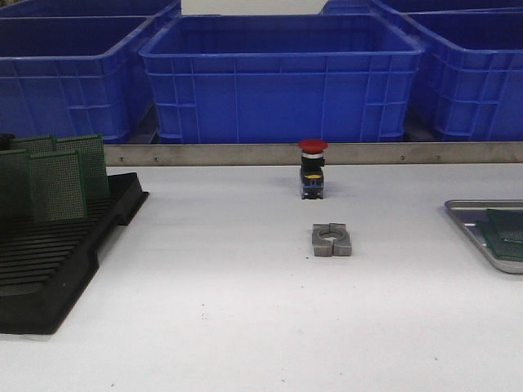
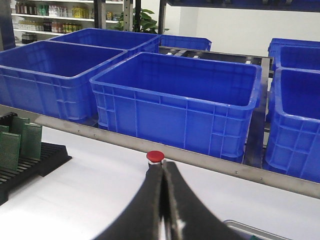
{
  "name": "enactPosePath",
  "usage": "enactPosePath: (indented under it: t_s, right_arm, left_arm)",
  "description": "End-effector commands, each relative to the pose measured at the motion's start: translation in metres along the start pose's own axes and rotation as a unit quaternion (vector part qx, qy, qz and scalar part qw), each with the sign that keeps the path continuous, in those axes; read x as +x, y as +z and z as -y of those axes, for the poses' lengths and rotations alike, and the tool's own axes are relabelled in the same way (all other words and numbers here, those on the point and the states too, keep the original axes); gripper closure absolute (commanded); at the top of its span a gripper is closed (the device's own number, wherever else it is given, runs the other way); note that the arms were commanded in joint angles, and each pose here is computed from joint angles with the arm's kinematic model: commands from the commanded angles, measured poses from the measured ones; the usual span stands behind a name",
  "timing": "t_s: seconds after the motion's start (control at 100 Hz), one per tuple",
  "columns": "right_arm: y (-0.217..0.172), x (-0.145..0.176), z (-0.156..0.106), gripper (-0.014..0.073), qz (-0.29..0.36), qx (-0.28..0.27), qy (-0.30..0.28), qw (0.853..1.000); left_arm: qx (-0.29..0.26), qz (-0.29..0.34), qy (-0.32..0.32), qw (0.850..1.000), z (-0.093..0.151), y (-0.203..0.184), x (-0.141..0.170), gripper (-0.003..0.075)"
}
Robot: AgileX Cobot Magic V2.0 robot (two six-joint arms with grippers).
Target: Place circuit board on tray
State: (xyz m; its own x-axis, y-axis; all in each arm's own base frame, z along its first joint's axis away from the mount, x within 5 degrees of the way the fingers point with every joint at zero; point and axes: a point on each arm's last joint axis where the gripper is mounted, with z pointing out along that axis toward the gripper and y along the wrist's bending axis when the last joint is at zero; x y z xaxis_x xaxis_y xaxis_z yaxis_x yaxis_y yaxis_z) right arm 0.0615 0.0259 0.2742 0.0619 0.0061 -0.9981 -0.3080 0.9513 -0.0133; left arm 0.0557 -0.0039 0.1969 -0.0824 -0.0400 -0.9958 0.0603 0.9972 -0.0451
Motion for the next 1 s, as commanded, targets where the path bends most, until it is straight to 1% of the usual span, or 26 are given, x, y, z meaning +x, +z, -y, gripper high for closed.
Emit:
enactPosePath:
  t_s: [0.0, 0.3, 0.4, 0.5, 0.58, 0.59, 0.6, 0.63, 0.64, 0.65, 0.66, 0.67, 0.7, 0.71, 0.72, 0.73, 0.74, 0.77, 0.78, 0.79, 0.8, 0.82, 0.85, 0.9, 0.95, 0.99]
  right_arm:
    - [0.0, -0.009, 0.002, 0.0655, 0.013, 0.009, 0.001, 1.0]
    - [0.0, -0.009, 0.002, 0.0655, 0.013, 0.014, 0.001, 1.0]
    - [-0.002, -0.011, 0.007, 0.0655, 0.024, 0.048, -0.002, 0.999]
    - [-0.004, -0.007, 0.017, 0.0655, 0.026, 0.107, -0.022, 0.994]
    - [-0.005, 0.002, 0.021, 0.0655, 0.013, 0.138, -0.056, 0.989]
    - [-0.006, 0.003, 0.022, 0.0655, 0.014, 0.141, -0.045, 0.989]
    - [-0.006, 0.004, 0.022, 0.0655, 0.011, 0.143, -0.054, 0.988]
    - [-0.007, 0.008, 0.023, 0.0655, 0.007, 0.151, -0.049, 0.987]
    - [-0.007, 0.009, 0.024, 0.0655, 0.008, 0.153, -0.034, 0.988]
    - [-0.007, 0.011, 0.024, 0.0655, 0.004, 0.156, -0.046, 0.987]
    - [-0.007, 0.012, 0.024, 0.0655, 0.006, 0.158, -0.03, 0.987]
    - [-0.007, 0.015, 0.025, 0.0655, 0.001, 0.161, -0.043, 0.986]
    - [-0.008, 0.019, 0.025, 0.0655, -0.002, 0.166, -0.046, 0.985]
    - [-0.008, 0.02, 0.026, 0.0655, -0.001, 0.168, -0.035, 0.985]
    - [-0.008, 0.023, 0.026, 0.0655, -0.006, 0.169, -0.053, 0.984]
    - [-0.009, 0.024, 0.026, 0.0655, -0.005, 0.17, -0.044, 0.984]
    - [-0.009, 0.027, 0.026, 0.0655, -0.009, 0.172, -0.062, 0.983]
    - [-0.01, 0.032, 0.027, 0.0655, -0.013, 0.174, -0.07, 0.982]
    - [-0.01, 0.034, 0.027, 0.0655, -0.011, 0.174, -0.06, 0.983]
    - [-0.011, 0.037, 0.027, 0.0655, -0.012, 0.176, -0.07, 0.982]
    - [-0.011, 0.038, 0.027, 0.0655, -0.009, 0.177, -0.058, 0.983]
    - [-0.012, 0.043, 0.027, 0.0655, -0.005, 0.179, -0.063, 0.982]
    - [-0.013, 0.05, 0.027, 0.0655, 0.009, 0.18, -0.043, 0.983]
    - [-0.015, 0.062, 0.025, 0.0655, 0.043, 0.179, -0.034, 0.982]
    - [-0.019, 0.064, 0.024, 0.0655, 0.021, 0.182, -0.038, 0.982]
    - [-0.02, 0.065, 0.025, 0.0655, 0.025, 0.186, -0.032, 0.982]
  left_arm:
    - [-0.001, 0.041, -0.011, 0.999, 0.0, -0.001, -0.002, 0.0741]
    - [-0.001, 0.041, -0.011, 0.999, 0.0, -0.001, -0.002, 0.0741]
    - [-0.001, 0.041, -0.011, 0.999, 0.0, -0.001, -0.002, 0.0741]
    - [-0.001, 0.041, -0.011, 0.999, 0.0, -0.001, -0.002, 0.0741]
    - [-0.001, 0.041, -0.011, 0.999, 0.0, -0.001, -0.002, 0.0741]
    - [-0.001, 0.041, -0.011, 0.999, 0.0, -0.001, -0.002, 0.0741]
    - [-0.001, 0.041, -0.011, 0.999, 0.0, -0.001, -0.002, 0.0741]
    - [-0.001, 0.041, -0.011, 0.999, 0.0, -0.001, -0.002, 0.0741]
    - [-0.001, 0.041, -0.011, 0.999, 0.0, -0.001, -0.002, 0.0741]
    - [-0.001, 0.041, -0.011, 0.999, 0.0, -0.001, -0.002, 0.0741]
    - [-0.001, 0.041, -0.011, 0.999, 0.0, -0.001, -0.002, 0.0741]
    - [-0.001, 0.041, -0.011, 0.999, 0.0, -0.001, -0.002, 0.0741]
    - [-0.001, 0.041, -0.011, 0.999, 0.0, -0.001, -0.002, 0.0741]
    - [-0.001, 0.041, -0.011, 0.999, 0.0, -0.001, -0.002, 0.0741]
    - [-0.001, 0.041, -0.011, 0.999, 0.0, -0.001, -0.002, 0.0741]
    - [-0.001, 0.041, -0.011, 0.999, 0.0, -0.001, -0.002, 0.0741]
    - [-0.001, 0.041, -0.011, 0.999, 0.0, -0.001, -0.002, 0.0741]
    - [-0.001, 0.041, -0.011, 0.999, 0.0, -0.001, -0.002, 0.0741]
    - [-0.001, 0.041, -0.011, 0.999, 0.0, -0.001, -0.002, 0.0741]
    - [-0.001, 0.041, -0.011, 0.999, 0.0, -0.001, -0.002, 0.0741]
    - [-0.001, 0.041, -0.011, 0.999, 0.0, -0.001, -0.002, 0.0741]
    - [-0.001, 0.041, -0.011, 0.999, 0.0, -0.001, -0.002, 0.0741]
    - [-0.001, 0.041, -0.011, 0.999, 0.0, -0.001, -0.002, 0.0741]
    - [-0.001, 0.041, -0.011, 0.999, 0.0, -0.001, -0.002, 0.0741]
    - [-0.001, 0.041, -0.011, 0.999, 0.0, -0.001, -0.002, 0.0741]
    - [-0.001, 0.041, -0.011, 0.999, 0.0, -0.001, -0.002, 0.0741]
